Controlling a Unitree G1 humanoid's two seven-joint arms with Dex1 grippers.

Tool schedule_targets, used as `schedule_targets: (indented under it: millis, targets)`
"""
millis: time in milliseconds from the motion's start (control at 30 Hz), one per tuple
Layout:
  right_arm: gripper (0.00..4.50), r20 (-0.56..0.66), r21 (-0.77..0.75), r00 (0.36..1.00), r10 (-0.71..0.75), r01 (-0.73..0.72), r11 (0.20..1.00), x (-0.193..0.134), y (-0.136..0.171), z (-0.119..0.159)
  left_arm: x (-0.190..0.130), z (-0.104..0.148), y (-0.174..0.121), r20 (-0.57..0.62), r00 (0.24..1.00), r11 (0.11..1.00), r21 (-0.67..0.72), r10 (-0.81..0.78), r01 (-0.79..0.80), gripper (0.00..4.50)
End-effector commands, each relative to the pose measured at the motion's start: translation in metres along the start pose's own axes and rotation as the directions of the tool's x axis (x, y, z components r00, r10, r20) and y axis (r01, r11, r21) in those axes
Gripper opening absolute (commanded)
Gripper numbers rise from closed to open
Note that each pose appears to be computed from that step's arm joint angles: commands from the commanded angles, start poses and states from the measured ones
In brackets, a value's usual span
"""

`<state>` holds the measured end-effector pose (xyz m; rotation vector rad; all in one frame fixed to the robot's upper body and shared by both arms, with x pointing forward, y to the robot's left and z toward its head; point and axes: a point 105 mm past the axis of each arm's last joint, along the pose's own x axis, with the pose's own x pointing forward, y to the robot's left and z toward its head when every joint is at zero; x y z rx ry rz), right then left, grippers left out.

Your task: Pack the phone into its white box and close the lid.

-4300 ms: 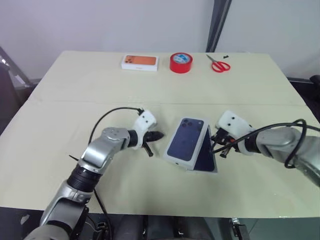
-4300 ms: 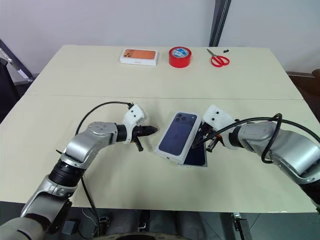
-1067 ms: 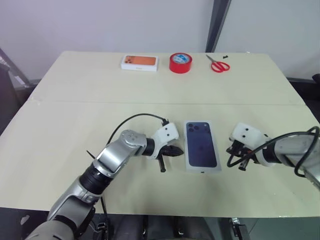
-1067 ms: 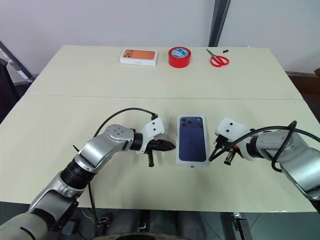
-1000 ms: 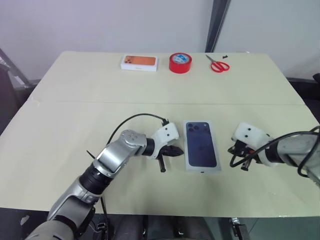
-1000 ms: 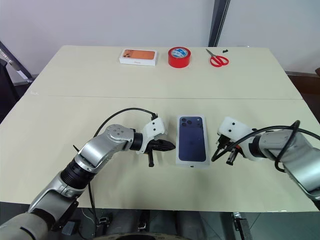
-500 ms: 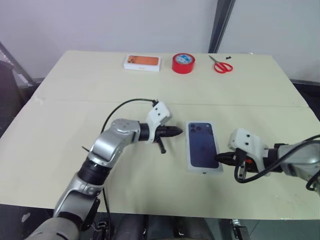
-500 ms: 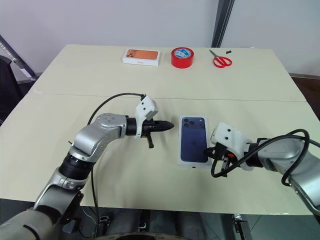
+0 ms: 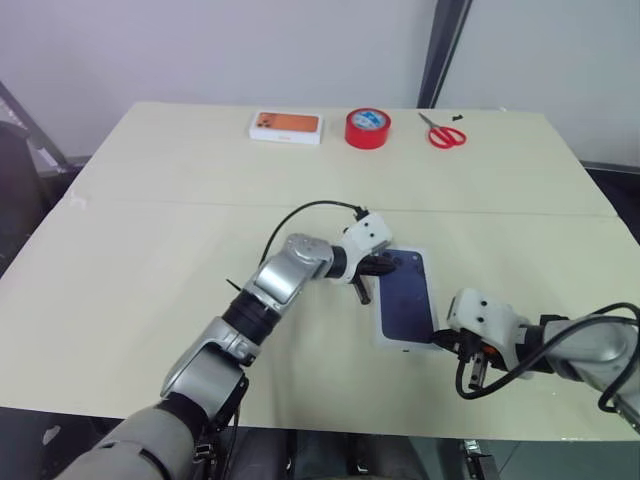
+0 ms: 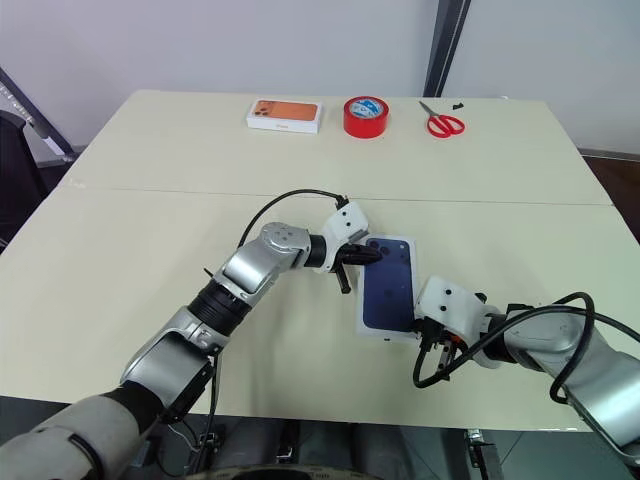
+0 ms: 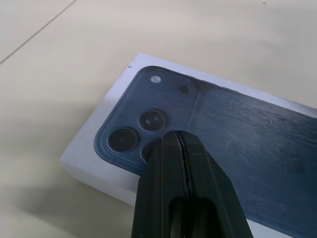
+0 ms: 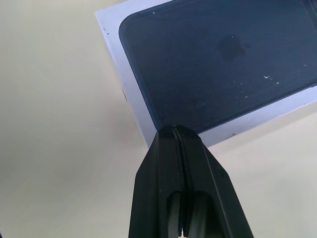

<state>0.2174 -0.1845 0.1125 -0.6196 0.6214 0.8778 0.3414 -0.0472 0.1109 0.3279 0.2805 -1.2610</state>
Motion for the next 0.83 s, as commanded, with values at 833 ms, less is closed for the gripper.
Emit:
schedule_targets:
  millis: [833]
  targets:
    - [0.01,0.437,0.432,0.786,-0.437,0.243,0.869,-0.062,-0.117,-0.001,-0.256,-0.063,0.024,0.106,0.760,0.750,-0.296,0.641,-0.592,0.00]
